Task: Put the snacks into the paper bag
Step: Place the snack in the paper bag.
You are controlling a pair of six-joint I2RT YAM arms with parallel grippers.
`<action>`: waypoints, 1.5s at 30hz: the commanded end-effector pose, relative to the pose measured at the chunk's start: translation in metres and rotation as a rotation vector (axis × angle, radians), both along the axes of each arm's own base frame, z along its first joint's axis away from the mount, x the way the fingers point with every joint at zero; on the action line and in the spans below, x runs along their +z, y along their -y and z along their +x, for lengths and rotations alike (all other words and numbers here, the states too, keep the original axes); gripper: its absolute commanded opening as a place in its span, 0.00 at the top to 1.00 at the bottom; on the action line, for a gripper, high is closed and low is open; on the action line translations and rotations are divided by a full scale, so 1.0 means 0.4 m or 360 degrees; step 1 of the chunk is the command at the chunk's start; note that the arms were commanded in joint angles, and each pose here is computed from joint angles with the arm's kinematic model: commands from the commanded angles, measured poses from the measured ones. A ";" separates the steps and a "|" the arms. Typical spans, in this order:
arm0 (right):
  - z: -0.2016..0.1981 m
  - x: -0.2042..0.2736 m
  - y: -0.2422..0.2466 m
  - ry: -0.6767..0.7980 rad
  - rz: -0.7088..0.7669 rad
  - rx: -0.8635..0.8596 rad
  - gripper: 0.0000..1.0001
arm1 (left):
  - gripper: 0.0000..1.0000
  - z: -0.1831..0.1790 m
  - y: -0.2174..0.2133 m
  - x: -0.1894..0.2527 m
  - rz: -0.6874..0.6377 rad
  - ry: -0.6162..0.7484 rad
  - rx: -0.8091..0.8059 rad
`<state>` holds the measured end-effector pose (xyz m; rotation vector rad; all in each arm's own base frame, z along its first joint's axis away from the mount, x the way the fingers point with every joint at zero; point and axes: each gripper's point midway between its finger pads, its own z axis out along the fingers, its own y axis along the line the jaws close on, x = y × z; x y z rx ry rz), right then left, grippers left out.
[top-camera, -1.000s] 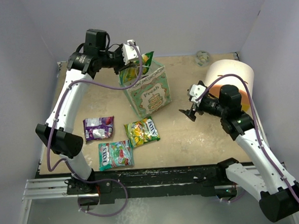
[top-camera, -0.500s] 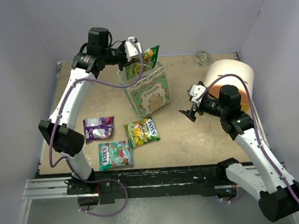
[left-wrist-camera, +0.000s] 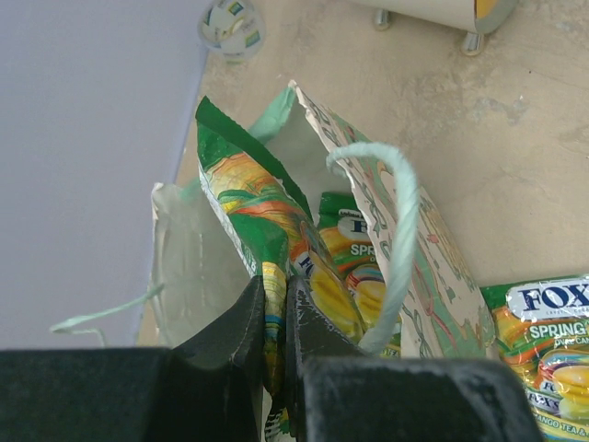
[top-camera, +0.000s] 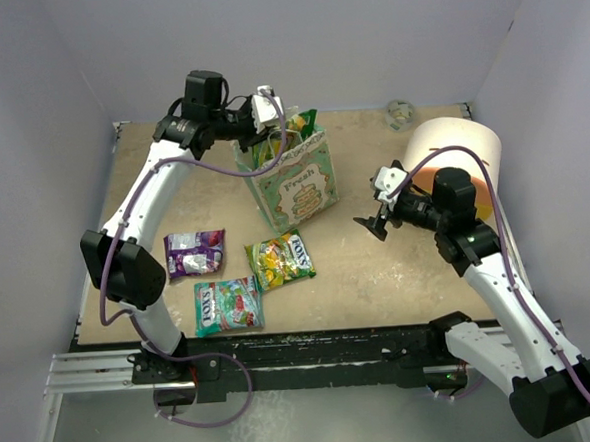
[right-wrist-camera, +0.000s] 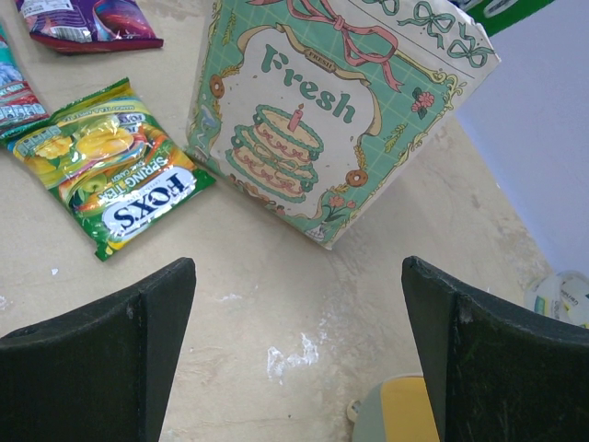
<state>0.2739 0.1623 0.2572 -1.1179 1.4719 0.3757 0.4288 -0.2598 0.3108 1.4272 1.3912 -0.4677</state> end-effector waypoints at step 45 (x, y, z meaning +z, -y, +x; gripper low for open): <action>-0.004 0.011 -0.019 0.0024 0.0044 0.0083 0.05 | 1.00 -0.087 0.011 0.008 -0.0177 -0.0277 0.0028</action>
